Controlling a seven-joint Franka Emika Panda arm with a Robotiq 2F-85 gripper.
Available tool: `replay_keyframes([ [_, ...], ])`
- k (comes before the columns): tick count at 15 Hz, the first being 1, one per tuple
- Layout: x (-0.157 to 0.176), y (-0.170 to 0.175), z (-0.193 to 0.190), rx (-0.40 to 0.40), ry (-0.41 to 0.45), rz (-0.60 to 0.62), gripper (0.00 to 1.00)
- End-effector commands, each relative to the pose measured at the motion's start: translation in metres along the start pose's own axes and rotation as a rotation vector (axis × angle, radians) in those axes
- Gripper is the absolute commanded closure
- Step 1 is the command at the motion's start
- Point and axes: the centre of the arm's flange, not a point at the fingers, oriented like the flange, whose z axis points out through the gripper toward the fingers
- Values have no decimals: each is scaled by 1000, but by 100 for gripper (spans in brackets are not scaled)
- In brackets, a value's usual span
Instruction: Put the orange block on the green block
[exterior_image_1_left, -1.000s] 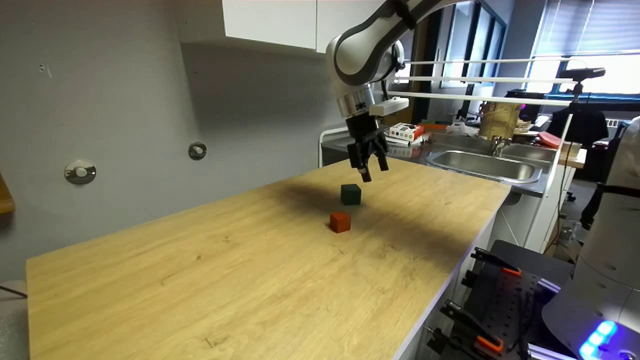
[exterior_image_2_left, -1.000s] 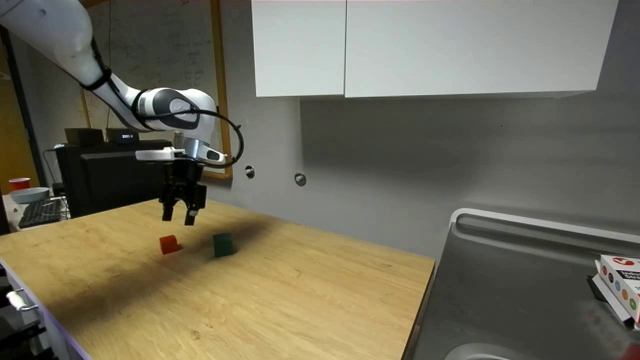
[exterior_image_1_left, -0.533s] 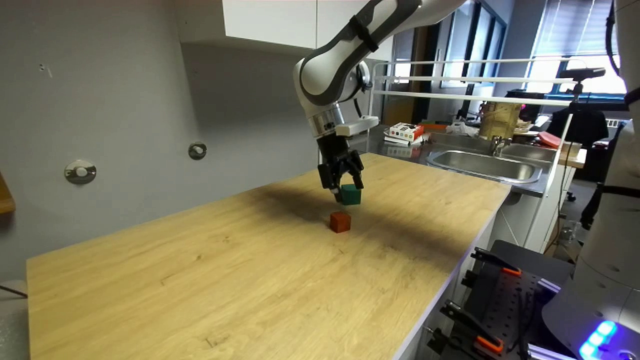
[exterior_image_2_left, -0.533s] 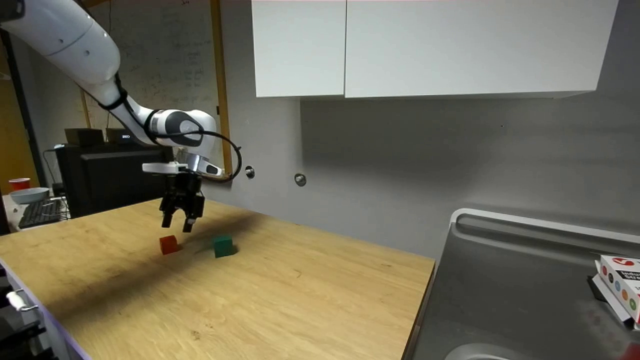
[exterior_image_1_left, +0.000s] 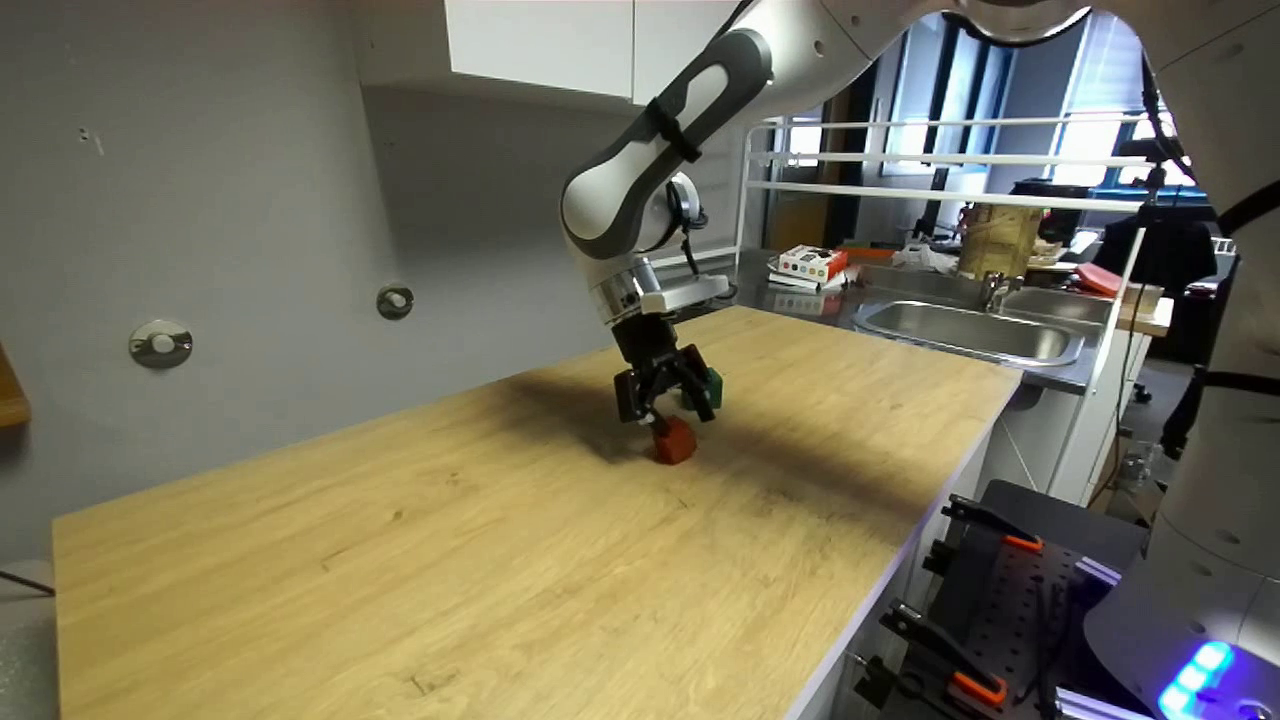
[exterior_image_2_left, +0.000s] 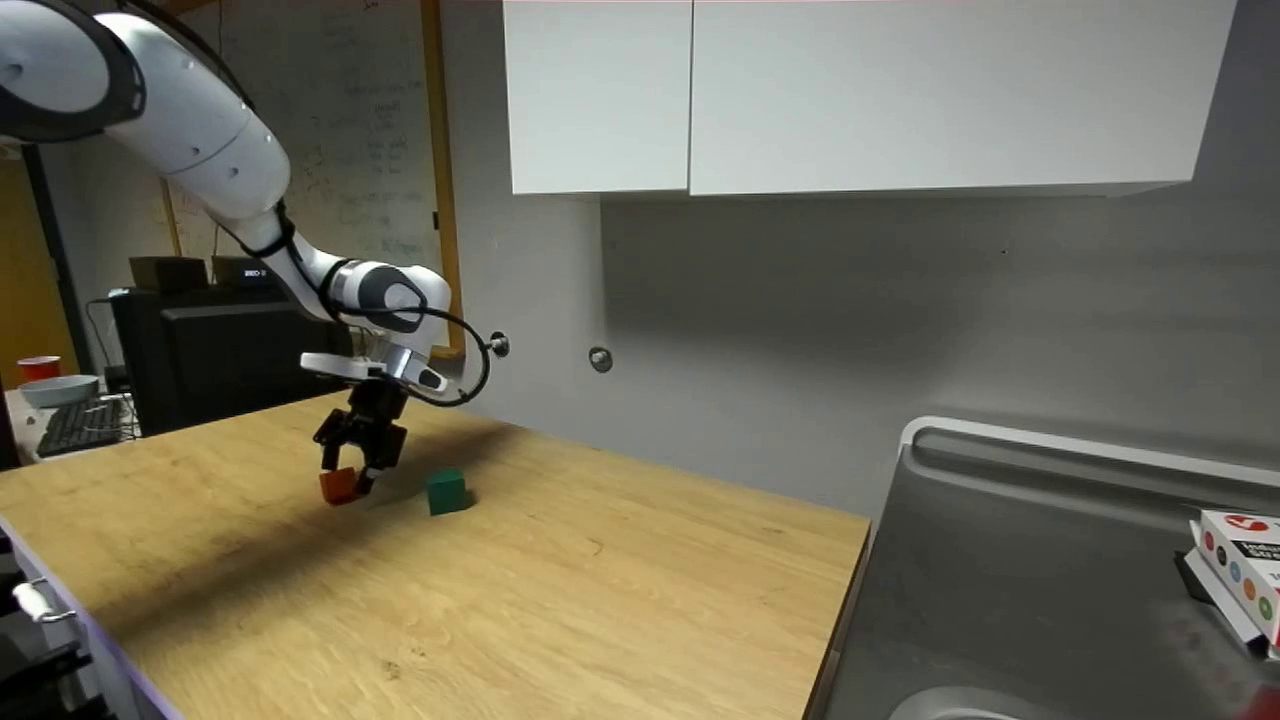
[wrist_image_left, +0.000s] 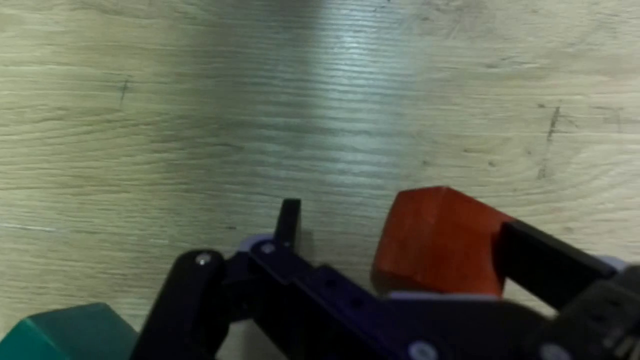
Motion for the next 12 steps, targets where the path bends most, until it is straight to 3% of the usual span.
replay_keyframes([
  [1, 19, -23, -10, 21, -38, 23, 0],
  [5, 21, -37, -19, 16, -40, 30, 0],
  [6, 22, -36, -20, 16, -41, 34, 20],
  [8, 26, -32, -20, 19, -47, 42, 31],
  [12, 36, -14, -4, 26, -77, 64, 64],
])
